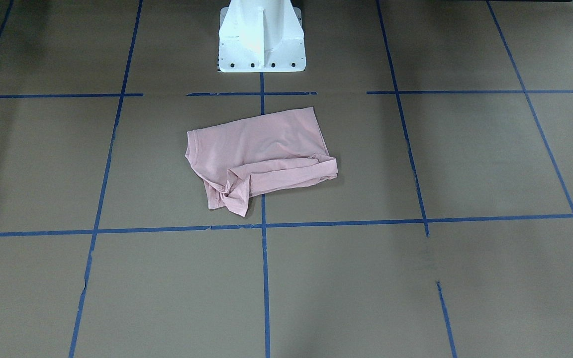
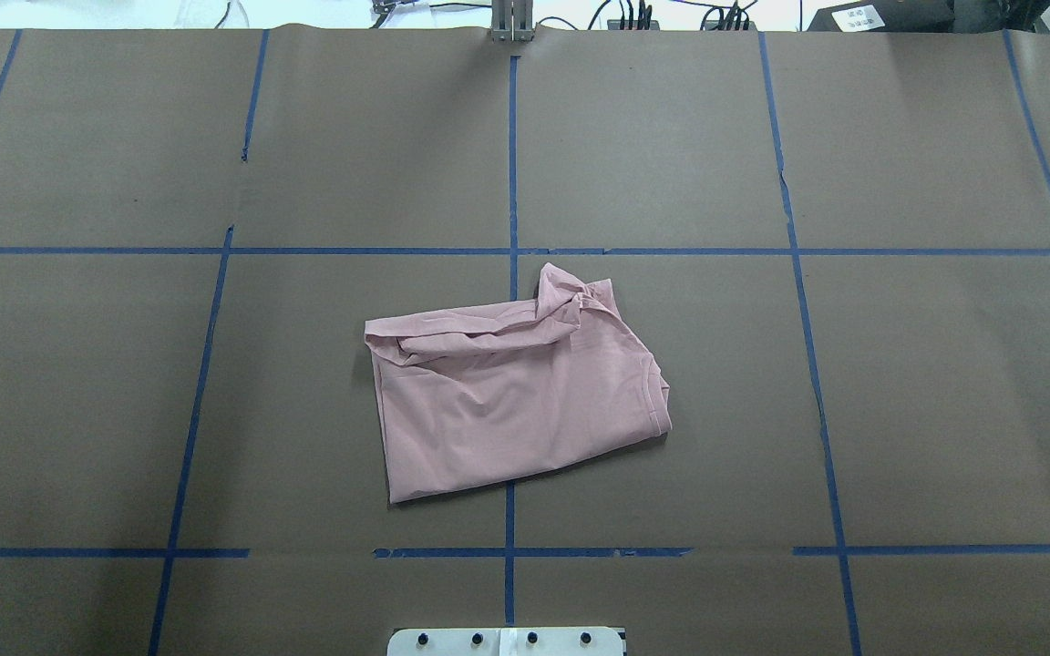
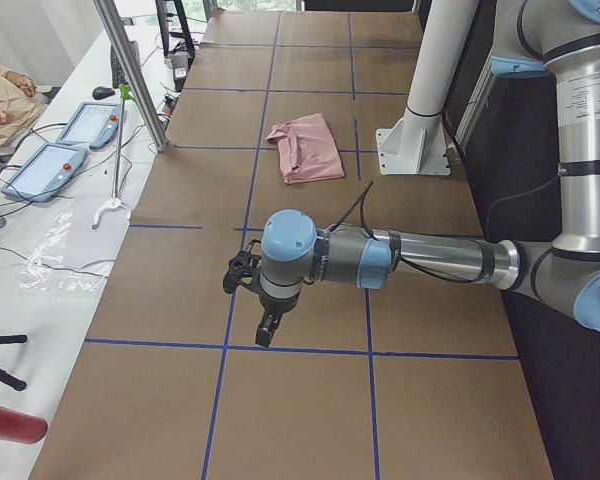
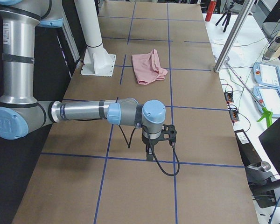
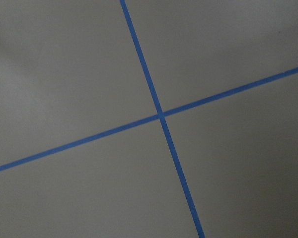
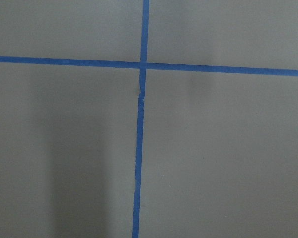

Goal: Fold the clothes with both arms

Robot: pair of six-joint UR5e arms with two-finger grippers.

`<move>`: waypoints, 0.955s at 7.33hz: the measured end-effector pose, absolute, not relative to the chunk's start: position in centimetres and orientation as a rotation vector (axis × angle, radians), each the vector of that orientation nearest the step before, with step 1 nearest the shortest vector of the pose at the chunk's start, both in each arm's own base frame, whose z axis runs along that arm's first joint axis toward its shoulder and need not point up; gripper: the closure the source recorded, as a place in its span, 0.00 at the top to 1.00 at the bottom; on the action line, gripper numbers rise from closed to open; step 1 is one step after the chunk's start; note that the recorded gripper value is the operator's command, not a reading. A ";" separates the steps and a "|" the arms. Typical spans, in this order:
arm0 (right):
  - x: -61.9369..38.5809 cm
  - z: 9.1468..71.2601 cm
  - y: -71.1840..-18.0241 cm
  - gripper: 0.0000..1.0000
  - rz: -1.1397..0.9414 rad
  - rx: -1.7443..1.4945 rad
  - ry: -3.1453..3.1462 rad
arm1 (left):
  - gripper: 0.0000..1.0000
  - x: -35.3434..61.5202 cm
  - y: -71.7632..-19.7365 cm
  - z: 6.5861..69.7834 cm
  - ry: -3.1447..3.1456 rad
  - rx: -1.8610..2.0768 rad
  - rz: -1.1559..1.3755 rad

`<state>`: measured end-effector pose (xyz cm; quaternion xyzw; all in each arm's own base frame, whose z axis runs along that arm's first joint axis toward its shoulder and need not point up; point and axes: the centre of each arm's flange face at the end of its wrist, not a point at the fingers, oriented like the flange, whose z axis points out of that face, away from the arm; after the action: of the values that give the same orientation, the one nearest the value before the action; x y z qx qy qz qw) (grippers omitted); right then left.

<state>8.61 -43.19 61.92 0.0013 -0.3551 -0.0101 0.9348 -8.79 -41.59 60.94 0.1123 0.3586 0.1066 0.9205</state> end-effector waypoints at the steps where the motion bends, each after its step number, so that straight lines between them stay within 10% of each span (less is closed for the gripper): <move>1: 8.8 61.9 -42.5 1.00 -0.012 0.000 -0.727 | 1.00 -8.7 -41.0 61.4 0.753 0.215 0.213; 7: 8.7 63.3 -39.5 1.00 0.006 -0.040 -0.741 | 1.00 -8.5 -41.2 60.5 0.748 0.255 0.230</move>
<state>8.69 -39.53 63.35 -0.0196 -0.3619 0.0030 0.9320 -8.51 -41.25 60.52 0.1238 0.3635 0.1116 0.9166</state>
